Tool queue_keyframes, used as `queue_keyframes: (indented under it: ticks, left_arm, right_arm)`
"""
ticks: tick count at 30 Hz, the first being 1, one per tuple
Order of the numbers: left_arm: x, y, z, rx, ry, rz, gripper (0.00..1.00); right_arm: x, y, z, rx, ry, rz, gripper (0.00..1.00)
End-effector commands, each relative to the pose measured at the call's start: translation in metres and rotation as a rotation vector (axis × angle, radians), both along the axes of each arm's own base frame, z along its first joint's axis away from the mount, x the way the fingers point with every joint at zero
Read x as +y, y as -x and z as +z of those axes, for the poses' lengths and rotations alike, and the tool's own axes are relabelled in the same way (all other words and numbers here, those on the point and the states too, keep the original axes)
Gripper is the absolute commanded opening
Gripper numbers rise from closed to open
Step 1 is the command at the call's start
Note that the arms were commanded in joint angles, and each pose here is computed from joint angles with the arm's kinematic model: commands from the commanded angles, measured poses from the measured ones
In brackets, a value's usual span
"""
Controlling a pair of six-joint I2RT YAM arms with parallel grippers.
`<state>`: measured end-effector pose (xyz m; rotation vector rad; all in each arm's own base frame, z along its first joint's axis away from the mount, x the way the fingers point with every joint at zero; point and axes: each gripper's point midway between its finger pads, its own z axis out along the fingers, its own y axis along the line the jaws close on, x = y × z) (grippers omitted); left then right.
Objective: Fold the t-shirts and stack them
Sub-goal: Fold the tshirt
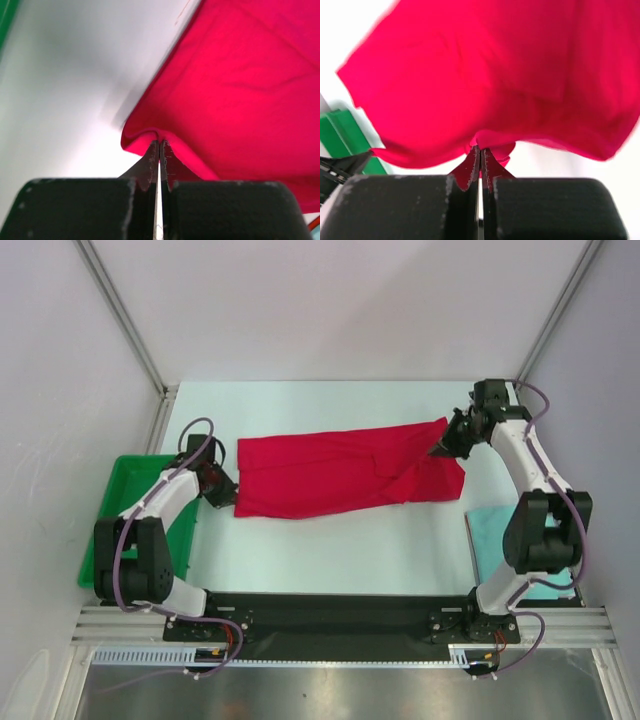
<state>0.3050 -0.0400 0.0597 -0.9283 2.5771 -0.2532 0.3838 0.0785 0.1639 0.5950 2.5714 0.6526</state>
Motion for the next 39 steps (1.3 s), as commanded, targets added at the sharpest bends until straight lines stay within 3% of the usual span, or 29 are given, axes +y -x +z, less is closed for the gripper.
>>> queue_keyframes:
  ticks: [1,16,39]
  left_arm:
    - [0.003,-0.035,0.019,-0.069,-0.008,-0.013,0.0]
    - [0.021,-0.082,0.0,0.009,-0.001,0.025,0.0]
    - [0.008,-0.115,0.003,-0.05,0.065,-0.019,0.0]
  right_arm:
    - [0.008,-0.034,0.024,-0.085,-0.024,0.055,0.0]
    - [0.015,-0.112,0.009,-0.062,-0.058,0.102,0.0]
    - [0.002,-0.139,-0.001,-0.061,-0.029,0.076,0.0]
